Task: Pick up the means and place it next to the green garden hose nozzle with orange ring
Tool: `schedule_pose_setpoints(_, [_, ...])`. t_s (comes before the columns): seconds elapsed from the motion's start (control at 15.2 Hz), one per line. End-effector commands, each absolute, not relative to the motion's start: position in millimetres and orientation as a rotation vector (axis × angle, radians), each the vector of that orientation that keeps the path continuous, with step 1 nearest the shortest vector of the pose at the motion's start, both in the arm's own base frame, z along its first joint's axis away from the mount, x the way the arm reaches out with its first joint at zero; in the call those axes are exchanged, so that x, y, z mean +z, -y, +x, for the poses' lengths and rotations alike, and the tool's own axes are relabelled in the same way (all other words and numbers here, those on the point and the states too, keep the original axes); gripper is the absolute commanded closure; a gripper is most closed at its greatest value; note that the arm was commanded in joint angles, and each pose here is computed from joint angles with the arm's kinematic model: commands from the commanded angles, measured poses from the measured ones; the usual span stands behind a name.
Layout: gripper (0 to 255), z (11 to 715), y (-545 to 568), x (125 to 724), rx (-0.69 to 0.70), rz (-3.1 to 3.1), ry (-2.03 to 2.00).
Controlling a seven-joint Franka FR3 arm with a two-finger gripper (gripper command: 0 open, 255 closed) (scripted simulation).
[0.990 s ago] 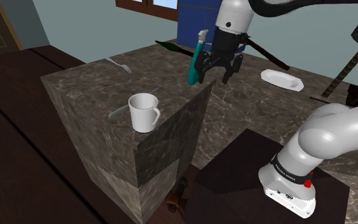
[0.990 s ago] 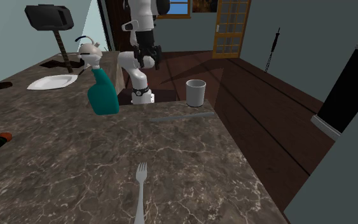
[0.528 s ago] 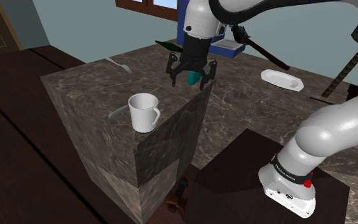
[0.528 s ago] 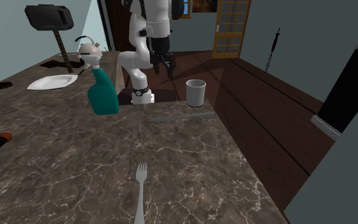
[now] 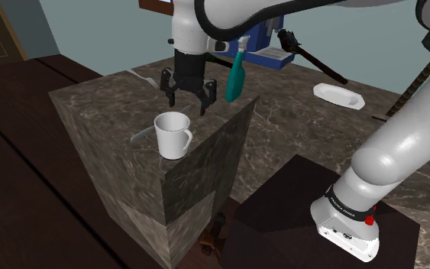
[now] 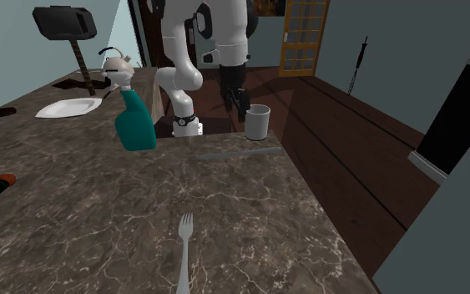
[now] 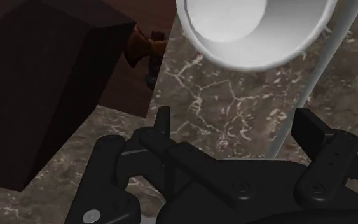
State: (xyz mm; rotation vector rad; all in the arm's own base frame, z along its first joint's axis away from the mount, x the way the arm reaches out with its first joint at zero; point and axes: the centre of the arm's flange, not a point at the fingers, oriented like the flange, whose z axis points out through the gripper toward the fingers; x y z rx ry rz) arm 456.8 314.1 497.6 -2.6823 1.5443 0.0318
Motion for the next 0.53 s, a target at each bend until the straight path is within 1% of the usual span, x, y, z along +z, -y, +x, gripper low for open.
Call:
schedule_pose_setpoints(0.0, [0, 478, -328, 491, 0.039, -2.613, -1.662])
schedule_pose_setpoints(0.33, [0, 537, -355, 473, 0.058, -2.446, -1.913])
schedule_pose_setpoints(0.46, [0, 544, -358, 466, 0.060, -2.425, -1.941])
